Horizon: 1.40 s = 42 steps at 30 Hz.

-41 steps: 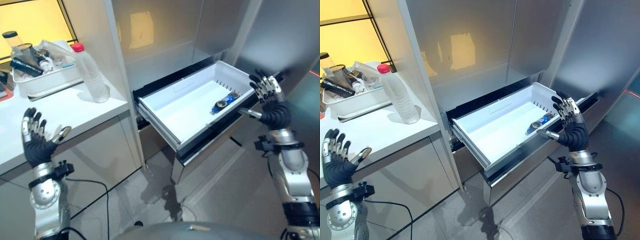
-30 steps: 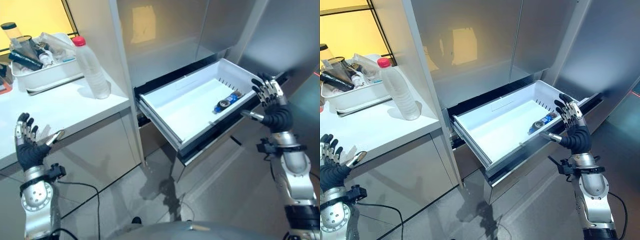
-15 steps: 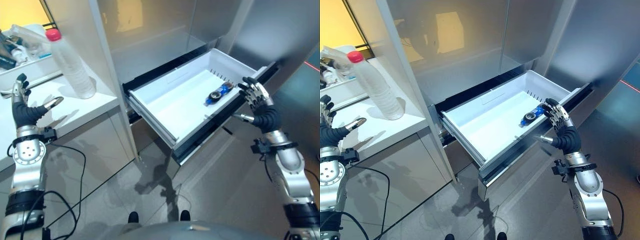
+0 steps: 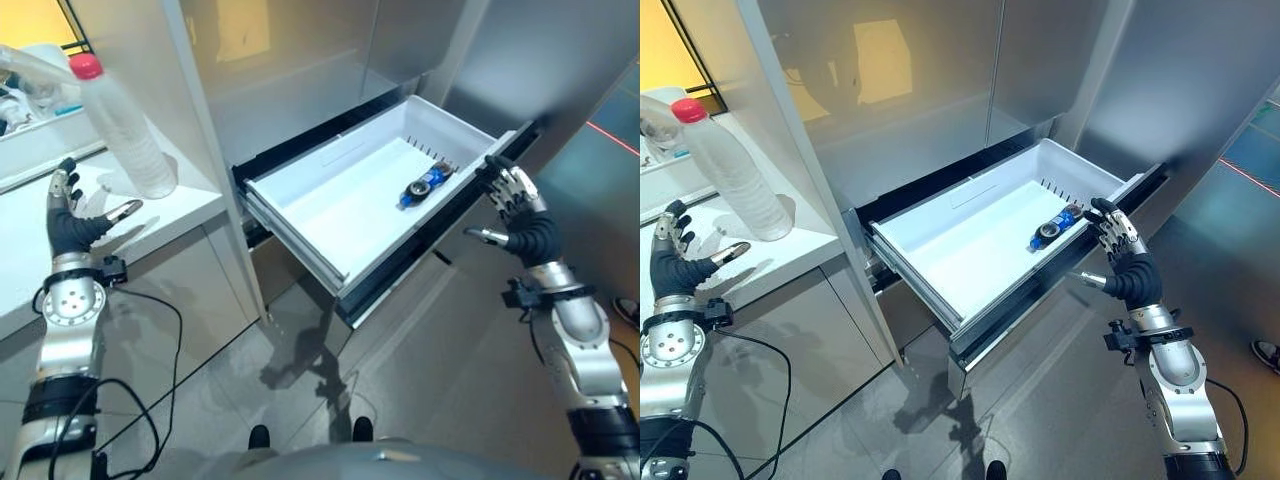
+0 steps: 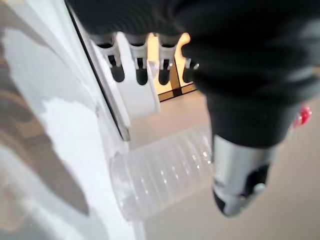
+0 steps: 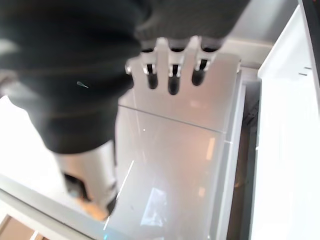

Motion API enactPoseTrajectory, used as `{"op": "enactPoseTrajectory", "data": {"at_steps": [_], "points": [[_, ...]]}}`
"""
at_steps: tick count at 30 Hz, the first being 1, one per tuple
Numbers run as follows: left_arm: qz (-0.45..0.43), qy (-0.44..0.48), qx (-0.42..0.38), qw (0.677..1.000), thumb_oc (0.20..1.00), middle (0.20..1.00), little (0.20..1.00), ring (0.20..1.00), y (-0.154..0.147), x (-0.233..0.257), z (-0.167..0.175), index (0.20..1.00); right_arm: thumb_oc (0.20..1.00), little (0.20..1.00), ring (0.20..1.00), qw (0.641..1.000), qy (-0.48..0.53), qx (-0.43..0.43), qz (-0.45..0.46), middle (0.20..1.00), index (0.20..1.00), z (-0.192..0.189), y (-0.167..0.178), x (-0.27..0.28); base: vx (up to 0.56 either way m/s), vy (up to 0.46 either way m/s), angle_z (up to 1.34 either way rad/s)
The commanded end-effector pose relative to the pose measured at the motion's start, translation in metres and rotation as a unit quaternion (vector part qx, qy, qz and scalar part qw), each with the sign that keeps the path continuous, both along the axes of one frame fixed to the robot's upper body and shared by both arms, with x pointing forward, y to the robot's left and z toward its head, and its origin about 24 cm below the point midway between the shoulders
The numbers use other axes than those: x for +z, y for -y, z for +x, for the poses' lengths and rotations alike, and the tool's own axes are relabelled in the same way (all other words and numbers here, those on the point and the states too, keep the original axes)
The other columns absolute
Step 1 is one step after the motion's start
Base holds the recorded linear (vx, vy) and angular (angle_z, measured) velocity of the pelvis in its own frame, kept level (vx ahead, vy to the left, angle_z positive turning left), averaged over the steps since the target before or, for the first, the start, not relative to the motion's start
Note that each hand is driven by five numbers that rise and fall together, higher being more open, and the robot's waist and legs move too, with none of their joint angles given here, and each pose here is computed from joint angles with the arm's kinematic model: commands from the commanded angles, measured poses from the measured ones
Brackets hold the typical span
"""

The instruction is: Take the drinks into the refrigerator

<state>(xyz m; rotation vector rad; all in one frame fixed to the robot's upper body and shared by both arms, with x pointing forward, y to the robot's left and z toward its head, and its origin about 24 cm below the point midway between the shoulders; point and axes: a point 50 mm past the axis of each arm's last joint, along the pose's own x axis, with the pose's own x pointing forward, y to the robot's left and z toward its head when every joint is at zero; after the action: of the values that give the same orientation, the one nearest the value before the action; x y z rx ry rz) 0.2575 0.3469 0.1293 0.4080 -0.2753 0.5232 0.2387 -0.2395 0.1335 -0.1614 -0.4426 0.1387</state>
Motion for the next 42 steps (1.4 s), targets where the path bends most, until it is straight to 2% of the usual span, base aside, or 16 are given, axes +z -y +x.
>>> {"op": "enactPoseTrajectory", "data": {"at_steps": [1,12,23,32,42], "points": [[0.043,0.059,-0.018,0.997,1.000,1.000,1.000,1.000,0.008,0.039,0.019,1.000,1.000,1.000,1.000,0.996,0.088,-0.002,0.012,1.000,1.000,0.001,0.004,0.035,0.00,0.000,0.00],[0.079,0.065,-0.050,0.993,1.000,1.000,1.000,1.000,0.022,0.054,0.031,1.000,1.000,1.000,1.000,0.995,0.095,0.016,0.011,1.000,1.000,-0.002,0.000,0.037,0.01,-0.004,0.00],[0.083,0.067,-0.095,0.990,1.000,1.000,1.000,1.000,0.044,0.070,0.061,1.000,1.000,1.000,1.000,0.991,0.112,0.062,0.025,1.000,1.000,-0.006,-0.013,0.044,0.00,-0.002,0.00],[0.035,0.060,-0.118,0.991,1.000,1.000,1.000,1.000,0.054,0.058,0.071,1.000,1.000,1.000,1.000,0.990,0.110,0.079,0.031,1.000,1.000,-0.010,-0.018,0.042,0.01,-0.009,-0.03],[0.030,0.059,-0.121,0.991,1.000,1.000,1.000,1.000,0.063,0.057,0.079,1.000,1.000,1.000,1.000,0.989,0.112,0.090,0.033,1.000,1.000,-0.010,-0.020,0.043,0.01,-0.008,-0.07]]}}
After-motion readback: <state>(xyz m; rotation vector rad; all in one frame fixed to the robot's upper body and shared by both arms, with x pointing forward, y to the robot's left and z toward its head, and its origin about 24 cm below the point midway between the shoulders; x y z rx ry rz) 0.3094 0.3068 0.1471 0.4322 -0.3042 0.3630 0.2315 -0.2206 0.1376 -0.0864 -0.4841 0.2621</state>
